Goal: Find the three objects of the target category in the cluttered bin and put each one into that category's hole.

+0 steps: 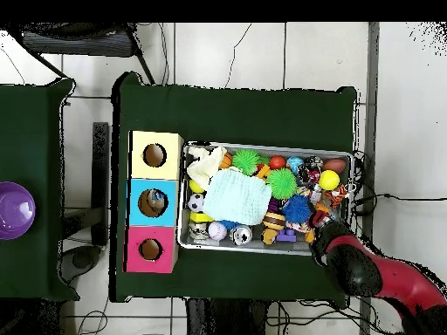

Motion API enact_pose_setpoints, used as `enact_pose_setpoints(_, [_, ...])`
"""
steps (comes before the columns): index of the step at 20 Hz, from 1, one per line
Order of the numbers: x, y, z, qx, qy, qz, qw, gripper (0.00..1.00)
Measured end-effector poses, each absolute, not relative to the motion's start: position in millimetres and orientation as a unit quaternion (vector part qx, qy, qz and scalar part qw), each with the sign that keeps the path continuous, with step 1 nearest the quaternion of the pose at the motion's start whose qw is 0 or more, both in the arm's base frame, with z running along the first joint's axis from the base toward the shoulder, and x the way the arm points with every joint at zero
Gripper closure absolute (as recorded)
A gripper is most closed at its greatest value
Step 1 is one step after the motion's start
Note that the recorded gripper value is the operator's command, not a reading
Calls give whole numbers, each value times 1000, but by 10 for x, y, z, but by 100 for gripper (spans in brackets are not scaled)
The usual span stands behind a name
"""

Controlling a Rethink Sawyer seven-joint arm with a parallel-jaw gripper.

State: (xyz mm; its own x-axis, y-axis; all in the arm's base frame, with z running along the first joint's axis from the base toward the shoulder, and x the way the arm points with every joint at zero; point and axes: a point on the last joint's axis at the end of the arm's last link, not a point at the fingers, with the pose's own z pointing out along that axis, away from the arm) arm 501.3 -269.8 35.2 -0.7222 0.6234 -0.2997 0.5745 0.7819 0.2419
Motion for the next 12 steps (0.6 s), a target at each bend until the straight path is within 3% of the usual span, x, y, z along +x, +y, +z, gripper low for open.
enact_pose_setpoints(6, [5039,-2891,413,334,922,55,188,0])
enact_pose_setpoints(12, [5025,-3011,149,357,914,68,181,0])
